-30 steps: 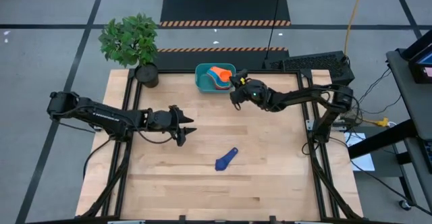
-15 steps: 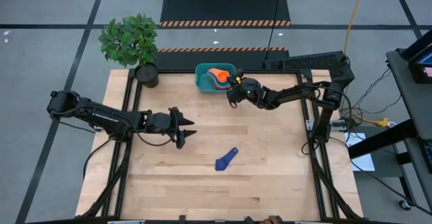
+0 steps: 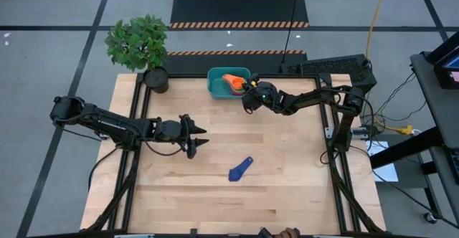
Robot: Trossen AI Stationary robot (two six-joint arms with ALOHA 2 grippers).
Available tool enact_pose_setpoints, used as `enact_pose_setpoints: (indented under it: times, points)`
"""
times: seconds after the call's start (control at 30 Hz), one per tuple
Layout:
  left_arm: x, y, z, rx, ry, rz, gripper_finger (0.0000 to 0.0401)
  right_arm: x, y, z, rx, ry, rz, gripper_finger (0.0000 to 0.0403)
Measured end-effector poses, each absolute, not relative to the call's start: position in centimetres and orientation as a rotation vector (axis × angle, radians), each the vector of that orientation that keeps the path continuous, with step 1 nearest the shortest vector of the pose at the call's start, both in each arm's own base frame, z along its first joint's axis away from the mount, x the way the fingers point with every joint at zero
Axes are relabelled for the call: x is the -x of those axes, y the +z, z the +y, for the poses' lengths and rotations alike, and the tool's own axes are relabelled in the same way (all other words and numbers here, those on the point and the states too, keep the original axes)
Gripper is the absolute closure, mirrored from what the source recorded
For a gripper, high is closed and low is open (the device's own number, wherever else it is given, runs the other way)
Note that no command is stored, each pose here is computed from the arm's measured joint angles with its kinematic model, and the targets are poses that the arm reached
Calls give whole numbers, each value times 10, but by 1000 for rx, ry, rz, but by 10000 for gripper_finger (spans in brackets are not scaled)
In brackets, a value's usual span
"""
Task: Nest measuring cups in basket
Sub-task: Stack the orange measuring cup on top of the light blue measuring cup in the blue bin
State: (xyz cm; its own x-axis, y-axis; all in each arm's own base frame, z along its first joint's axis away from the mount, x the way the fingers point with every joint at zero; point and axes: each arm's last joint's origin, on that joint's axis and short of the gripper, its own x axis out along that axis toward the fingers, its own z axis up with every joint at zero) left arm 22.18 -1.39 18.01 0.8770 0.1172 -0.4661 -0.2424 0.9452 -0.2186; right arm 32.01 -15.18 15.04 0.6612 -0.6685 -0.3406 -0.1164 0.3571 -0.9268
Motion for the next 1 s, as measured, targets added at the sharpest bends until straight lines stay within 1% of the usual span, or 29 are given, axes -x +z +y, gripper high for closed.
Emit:
enact_pose_setpoints:
  times: [0.33,0.7,1.0]
  points:
    - [-222,180,-16,278,182,467,192,-320,150,-153,1149,-410,790,337]
    - [-221,180,-23,293,155,471,192,-321,151,-147,1087,-439,788,314]
    - [-221,183,-35,329,110,445,192,-321,155,-144,1087,-470,794,287]
